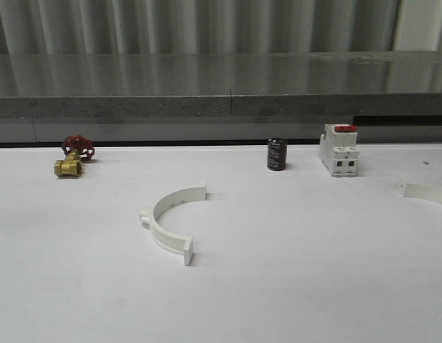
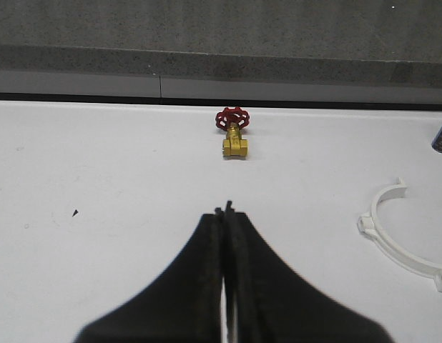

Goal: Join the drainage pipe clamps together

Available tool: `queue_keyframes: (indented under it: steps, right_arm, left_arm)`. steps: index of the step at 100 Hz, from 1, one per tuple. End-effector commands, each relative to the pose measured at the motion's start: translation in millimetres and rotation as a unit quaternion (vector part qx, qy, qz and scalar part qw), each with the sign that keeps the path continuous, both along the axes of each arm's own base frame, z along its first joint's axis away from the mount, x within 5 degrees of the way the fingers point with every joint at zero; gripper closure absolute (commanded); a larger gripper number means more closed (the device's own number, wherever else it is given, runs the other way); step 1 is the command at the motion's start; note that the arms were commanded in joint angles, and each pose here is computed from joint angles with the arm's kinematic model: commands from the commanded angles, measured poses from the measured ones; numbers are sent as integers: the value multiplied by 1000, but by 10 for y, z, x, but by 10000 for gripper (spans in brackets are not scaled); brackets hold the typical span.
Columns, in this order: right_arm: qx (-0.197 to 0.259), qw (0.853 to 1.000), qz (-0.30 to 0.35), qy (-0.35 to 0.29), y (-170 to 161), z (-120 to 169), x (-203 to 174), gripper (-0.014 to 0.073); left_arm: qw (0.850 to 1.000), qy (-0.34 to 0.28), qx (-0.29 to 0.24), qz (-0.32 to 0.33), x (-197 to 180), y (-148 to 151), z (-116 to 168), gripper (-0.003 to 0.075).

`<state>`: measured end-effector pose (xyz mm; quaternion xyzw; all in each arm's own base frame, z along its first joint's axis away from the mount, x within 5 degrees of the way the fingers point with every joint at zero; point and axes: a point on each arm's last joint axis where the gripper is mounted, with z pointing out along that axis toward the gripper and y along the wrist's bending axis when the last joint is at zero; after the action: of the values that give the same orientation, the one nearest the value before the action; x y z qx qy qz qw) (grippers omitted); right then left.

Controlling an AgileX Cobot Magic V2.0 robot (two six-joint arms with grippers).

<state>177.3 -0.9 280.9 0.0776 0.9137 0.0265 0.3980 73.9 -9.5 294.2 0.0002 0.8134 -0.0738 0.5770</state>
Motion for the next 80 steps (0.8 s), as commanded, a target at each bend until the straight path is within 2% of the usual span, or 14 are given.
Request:
queue_keyframes:
  steps: [1,20,27,42,63,80]
  right_arm:
    - [-9,999,1,-32,-18,109,92,529]
    - [-9,999,2,-53,-16,130,135,144]
    - [-9,998,2,-61,-16,141,144,71]
    - [-8,998,1,-55,-17,171,185,68]
    - [-8,999,-23,29,-126,225,535,68]
    - [-14,995,-41,86,-295,141,916,68]
  left_arm:
    - [999,-50,-6,-4,14,-7,156,740]
    - [999,-50,-6,-4,14,-7,156,740]
    - [999,-50,-6,-4,14,-7,156,740]
    - [999,-50,-6,-4,14,-7,156,740]
    - [999,-50,-6,-4,14,-7,156,740]
    - [999,-50,-6,-4,14,-7,156,740]
